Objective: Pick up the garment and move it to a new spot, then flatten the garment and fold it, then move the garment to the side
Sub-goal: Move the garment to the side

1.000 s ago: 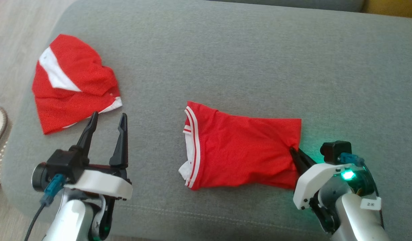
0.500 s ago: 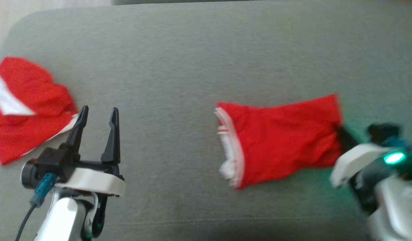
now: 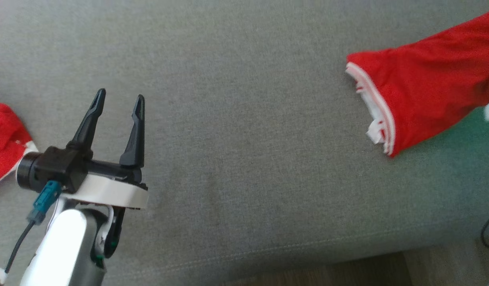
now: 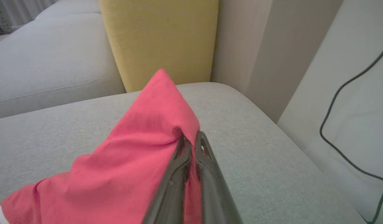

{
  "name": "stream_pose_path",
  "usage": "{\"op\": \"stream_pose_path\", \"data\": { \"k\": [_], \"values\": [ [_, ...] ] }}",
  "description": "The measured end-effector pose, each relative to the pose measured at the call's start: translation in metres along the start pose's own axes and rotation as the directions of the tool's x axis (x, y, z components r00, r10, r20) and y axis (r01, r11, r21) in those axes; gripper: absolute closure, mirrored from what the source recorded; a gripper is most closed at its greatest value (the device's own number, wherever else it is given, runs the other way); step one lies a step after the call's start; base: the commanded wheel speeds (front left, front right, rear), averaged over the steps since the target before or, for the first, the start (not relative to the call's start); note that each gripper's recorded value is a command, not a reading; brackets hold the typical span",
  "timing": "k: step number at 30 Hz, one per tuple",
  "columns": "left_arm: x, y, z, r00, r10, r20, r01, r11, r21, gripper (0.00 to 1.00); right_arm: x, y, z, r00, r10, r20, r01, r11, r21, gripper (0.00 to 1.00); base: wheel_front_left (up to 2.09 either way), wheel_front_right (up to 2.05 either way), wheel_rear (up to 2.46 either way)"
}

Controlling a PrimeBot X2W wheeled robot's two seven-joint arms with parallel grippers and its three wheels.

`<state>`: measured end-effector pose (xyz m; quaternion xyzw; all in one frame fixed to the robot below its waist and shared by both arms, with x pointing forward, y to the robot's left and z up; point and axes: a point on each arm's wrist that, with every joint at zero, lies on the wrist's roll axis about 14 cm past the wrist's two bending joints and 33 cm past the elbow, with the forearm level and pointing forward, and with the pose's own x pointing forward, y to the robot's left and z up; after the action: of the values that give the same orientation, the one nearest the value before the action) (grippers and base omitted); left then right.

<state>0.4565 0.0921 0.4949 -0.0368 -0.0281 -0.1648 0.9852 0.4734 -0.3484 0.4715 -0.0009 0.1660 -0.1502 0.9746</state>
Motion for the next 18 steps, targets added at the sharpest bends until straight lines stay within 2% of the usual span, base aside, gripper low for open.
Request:
{"op": "stream_pose_path", "data": {
  "k": [6,16,18],
  "values": [
    [0.009,-0.004,-0.019,0.999,-0.030,-0.040,0.029,0.999,-0.014,0.00,0.015,-0.028,-0.002,0.996,-0.086,-0.008,0.086,0.996,0.031,1.00,0.00,0.00,0.00],
    [0.022,-0.008,-0.031,0.997,-0.062,-0.055,0.060,0.998,-0.024,0.00,0.030,-0.033,-0.010,0.993,-0.111,-0.030,0.112,0.993,0.027,1.00,0.00,0.00,0.00],
    [0.022,-0.009,-0.030,0.996,-0.065,-0.053,0.064,0.998,-0.024,0.00,0.031,-0.033,-0.011,0.993,-0.113,-0.030,0.114,0.993,0.030,0.51,0.00,0.00,0.00]
  ]
}}
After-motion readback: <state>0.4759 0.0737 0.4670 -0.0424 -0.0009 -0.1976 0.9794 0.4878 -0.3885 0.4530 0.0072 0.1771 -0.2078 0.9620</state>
